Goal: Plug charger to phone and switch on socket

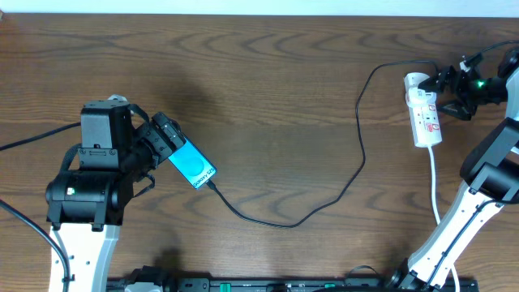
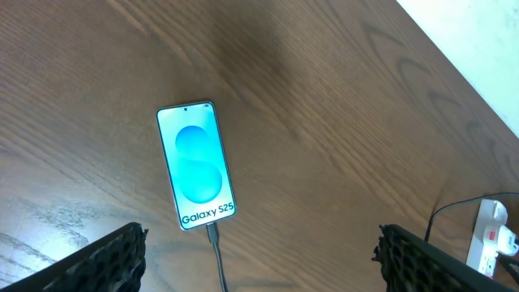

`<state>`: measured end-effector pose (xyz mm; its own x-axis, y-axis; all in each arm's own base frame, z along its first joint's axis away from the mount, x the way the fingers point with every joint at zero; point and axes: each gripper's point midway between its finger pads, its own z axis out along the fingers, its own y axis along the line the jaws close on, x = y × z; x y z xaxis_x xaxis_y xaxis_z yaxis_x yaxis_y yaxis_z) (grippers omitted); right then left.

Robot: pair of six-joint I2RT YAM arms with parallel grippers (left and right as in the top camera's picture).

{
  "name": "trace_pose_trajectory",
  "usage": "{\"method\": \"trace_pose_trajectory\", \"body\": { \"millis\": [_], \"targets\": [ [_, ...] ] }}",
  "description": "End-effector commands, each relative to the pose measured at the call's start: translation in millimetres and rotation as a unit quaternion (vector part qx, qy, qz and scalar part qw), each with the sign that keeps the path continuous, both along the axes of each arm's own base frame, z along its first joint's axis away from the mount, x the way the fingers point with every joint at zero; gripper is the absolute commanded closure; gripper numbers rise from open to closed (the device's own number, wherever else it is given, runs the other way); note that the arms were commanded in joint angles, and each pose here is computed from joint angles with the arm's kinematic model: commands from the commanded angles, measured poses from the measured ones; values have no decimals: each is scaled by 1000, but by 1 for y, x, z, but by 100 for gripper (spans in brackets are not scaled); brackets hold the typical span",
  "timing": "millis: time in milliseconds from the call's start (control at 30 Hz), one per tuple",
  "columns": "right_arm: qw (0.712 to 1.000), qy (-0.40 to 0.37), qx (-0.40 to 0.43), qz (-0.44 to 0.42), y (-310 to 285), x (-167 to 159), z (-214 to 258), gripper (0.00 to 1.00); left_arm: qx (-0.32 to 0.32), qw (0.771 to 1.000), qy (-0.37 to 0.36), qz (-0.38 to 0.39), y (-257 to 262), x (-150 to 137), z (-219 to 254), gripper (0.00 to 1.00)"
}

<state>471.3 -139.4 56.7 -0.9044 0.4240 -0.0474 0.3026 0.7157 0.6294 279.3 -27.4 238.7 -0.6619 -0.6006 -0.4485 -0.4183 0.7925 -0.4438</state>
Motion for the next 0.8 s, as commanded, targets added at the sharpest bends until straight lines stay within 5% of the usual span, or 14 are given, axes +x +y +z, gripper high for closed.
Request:
{"method": "trace_pose_trajectory", "body": {
  "millis": [0,767],
  "targets": [
    [1000,-14,6,15,5,5,0,1,10,1000,-16,-2,3,1,11,9],
    [999,-20,9,42,27,10,1,1,10,1000,-16,-2,3,1,11,9]
  ]
}}
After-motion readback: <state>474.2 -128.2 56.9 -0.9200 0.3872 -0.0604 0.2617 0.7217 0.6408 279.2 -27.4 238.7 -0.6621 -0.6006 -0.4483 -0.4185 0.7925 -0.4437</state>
